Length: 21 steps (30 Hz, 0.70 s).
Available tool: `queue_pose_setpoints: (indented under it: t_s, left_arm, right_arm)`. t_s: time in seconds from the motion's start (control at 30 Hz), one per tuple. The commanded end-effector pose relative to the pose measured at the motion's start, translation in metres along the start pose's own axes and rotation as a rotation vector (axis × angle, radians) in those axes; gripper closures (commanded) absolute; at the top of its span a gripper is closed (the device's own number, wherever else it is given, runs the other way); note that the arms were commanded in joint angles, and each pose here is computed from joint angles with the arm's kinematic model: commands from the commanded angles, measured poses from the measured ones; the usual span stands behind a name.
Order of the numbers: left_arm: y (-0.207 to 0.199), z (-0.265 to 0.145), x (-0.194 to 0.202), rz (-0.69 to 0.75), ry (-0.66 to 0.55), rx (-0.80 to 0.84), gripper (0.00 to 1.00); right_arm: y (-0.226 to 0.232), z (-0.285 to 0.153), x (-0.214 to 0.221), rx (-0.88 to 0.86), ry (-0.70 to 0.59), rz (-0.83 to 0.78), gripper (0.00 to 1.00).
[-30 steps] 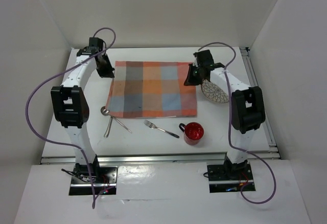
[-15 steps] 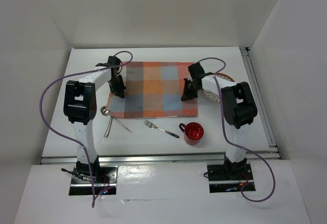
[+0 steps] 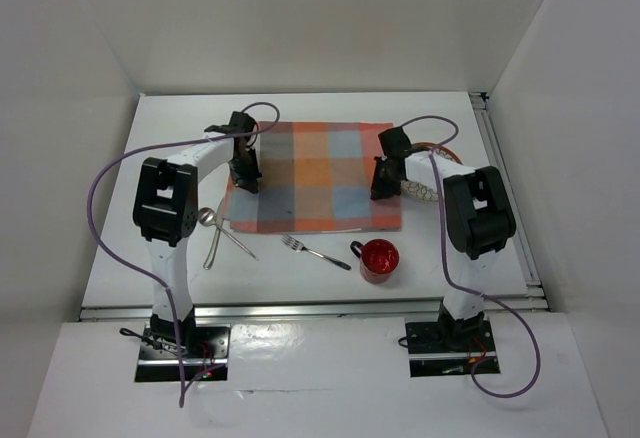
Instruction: Set the dinner table for one person
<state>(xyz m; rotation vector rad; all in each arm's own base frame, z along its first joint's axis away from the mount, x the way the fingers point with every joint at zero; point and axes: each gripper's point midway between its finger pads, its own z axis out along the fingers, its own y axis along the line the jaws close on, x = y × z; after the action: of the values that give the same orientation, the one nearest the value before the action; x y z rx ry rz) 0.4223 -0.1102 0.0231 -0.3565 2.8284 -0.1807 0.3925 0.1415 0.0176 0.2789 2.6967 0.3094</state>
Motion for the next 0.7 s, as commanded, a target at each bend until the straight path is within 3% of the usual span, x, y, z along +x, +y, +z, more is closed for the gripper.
queue_pose_setpoints:
  t_s: [0.0,0.1,0.13,0.17,0.23,0.27,0.33,0.4,0.47,0.67]
  left_arm:
    - [0.006,0.004,0.004,-0.020,0.010,-0.030,1.00]
    - [0.008,-0.010,-0.007,-0.030,-0.023,-0.064,1.00]
    - [0.007,-0.020,-0.009,-0.030,-0.028,-0.061,1.00]
    - [0.006,-0.027,-0.015,-0.031,-0.048,-0.063,0.87]
    - [-0.004,-0.055,-0.032,-0.032,-0.119,-0.027,0.72]
    - [-0.007,-0.066,-0.039,-0.032,-0.148,-0.012,0.63]
    - [-0.015,-0.098,-0.054,-0.015,-0.214,0.020,0.45]
    - [-0.022,-0.117,-0.058,0.004,-0.246,0.039,0.38]
    - [-0.025,-0.141,-0.064,0.003,-0.289,0.061,0.31]
    - [-0.029,-0.184,-0.057,0.017,-0.359,0.128,0.30]
  right_arm:
    - [-0.019,-0.012,0.002,0.076,-0.006,0.004,0.98]
    - [-0.003,-0.034,-0.015,0.016,-0.057,0.002,0.98]
    - [0.002,-0.044,-0.023,0.002,-0.083,0.001,0.92]
    - [0.009,-0.063,-0.033,-0.024,-0.133,-0.002,0.84]
    - [0.006,-0.088,-0.057,-0.046,-0.212,0.053,0.66]
    - [0.004,-0.109,-0.069,-0.063,-0.268,0.067,0.42]
    - [-0.013,-0.125,-0.076,-0.047,-0.308,0.129,0.29]
    - [-0.043,-0.146,-0.086,-0.025,-0.366,0.224,0.16]
    - [-0.085,-0.151,-0.081,0.010,-0.377,0.370,0.14]
    - [-0.155,-0.142,-0.050,0.055,-0.370,0.650,0.08]
